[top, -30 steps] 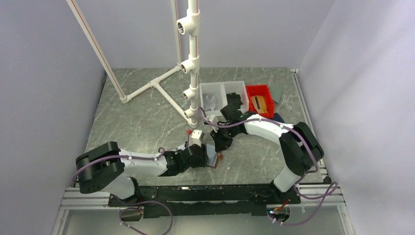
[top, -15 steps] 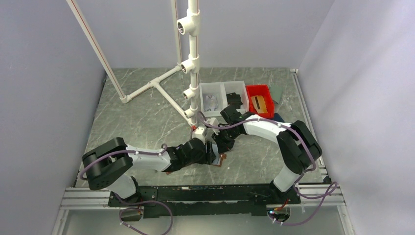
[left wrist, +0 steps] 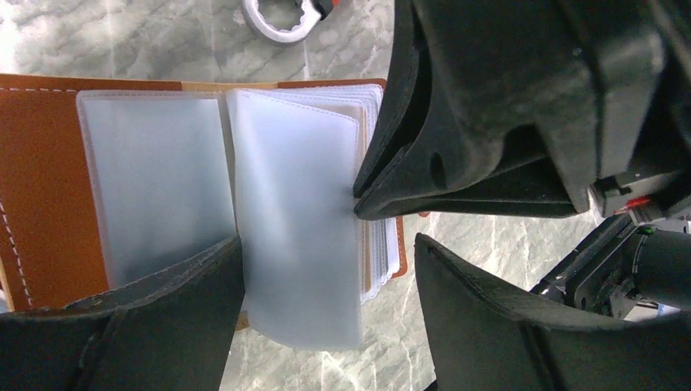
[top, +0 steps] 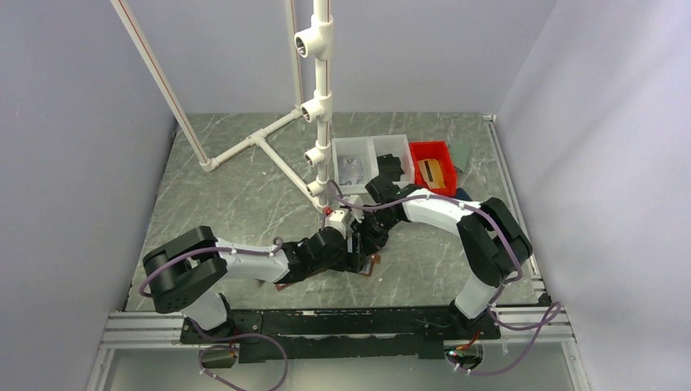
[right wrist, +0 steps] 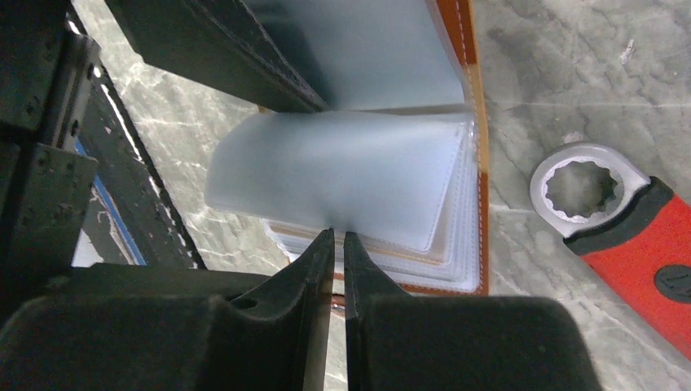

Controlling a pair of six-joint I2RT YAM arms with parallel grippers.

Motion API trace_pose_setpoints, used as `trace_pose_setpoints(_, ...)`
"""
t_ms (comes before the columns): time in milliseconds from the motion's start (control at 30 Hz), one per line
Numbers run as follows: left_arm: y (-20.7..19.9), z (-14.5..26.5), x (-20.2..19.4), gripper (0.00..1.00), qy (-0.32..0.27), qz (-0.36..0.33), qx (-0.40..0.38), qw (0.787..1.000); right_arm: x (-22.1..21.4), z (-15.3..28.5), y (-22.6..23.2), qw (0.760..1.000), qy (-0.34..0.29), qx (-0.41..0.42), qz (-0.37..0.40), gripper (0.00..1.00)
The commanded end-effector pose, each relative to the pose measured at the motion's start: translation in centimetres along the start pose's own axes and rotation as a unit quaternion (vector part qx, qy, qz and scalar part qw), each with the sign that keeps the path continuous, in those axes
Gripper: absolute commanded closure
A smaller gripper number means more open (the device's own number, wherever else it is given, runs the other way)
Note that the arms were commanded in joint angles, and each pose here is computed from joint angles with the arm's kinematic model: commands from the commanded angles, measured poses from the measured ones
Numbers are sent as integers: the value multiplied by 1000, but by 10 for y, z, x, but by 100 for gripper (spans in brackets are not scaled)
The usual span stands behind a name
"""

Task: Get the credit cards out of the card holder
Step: Open the card holder at the center of the board.

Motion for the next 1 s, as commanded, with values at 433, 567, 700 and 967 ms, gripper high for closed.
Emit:
trace_pose_setpoints(433, 51, 1, -34, 85, 76, 15, 133, 988, 17, 31, 2, 996, -51, -12, 79, 88)
trace_pose_setpoints(567, 51, 3, -35, 93, 79, 40, 117, 989, 5, 30, 0, 995, -22, -13, 101, 88)
trace_pose_setpoints(700, 52, 4, -37, 94, 84, 71, 97, 989, -2, 23, -4, 995, 4, -7, 97, 88)
trace_pose_setpoints(967, 49, 6, -37, 84, 87, 125, 33, 988, -11, 8, -10, 995, 41, -12, 87, 88)
Point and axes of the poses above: each gripper's point midway between its finger pads, its own z axis back along the fingers, its own y axis along the line the jaws close on, x = y × z, the point moved 5 cm from there along z, back along the fingers, and after that the axes turned 11 degrees about z, right-handed, at the moved point
